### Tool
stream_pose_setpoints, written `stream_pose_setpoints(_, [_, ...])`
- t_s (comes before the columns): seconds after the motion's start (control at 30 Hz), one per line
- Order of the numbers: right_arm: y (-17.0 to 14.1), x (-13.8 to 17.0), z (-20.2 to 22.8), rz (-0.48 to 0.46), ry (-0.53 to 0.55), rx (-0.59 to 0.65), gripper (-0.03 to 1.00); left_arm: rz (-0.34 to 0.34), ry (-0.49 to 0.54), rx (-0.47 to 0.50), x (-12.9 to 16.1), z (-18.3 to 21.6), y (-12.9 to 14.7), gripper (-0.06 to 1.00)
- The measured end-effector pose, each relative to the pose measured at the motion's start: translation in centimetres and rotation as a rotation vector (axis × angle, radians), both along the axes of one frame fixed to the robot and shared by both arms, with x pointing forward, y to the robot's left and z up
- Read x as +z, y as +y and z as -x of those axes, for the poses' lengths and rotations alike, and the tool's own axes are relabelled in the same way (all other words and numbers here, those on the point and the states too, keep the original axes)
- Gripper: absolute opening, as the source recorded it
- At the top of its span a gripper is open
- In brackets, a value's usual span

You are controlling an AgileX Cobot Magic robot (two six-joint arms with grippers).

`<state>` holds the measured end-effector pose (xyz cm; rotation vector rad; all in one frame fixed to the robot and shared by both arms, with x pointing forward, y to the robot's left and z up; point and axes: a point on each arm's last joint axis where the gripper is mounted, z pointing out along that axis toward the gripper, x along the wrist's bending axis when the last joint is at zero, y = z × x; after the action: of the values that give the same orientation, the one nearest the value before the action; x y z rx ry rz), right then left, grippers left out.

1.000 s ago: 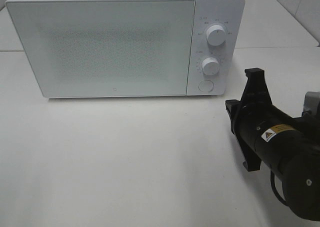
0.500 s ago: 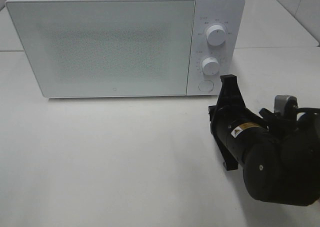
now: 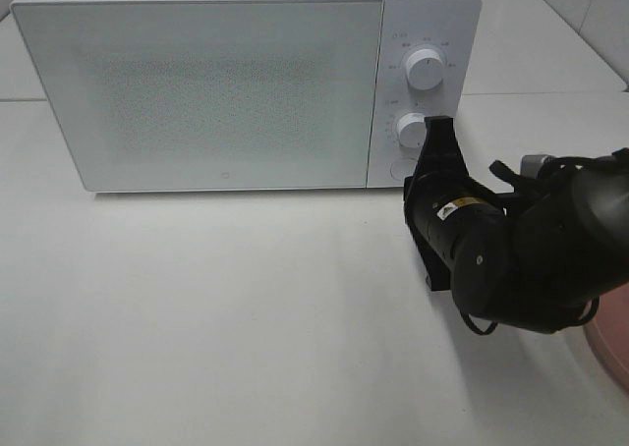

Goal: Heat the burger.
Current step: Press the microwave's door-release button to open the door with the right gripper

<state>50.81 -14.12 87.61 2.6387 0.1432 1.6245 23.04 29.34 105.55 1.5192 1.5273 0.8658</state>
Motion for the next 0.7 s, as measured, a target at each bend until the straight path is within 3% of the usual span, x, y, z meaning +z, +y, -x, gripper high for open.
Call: stream_pose_setpoints(0.7, [0.3, -2.2, -3.9, -0.001, 0.014, -0.008, 0.02, 0.002, 0.0, -0.002, 0.0, 0.0, 0.0, 0.99])
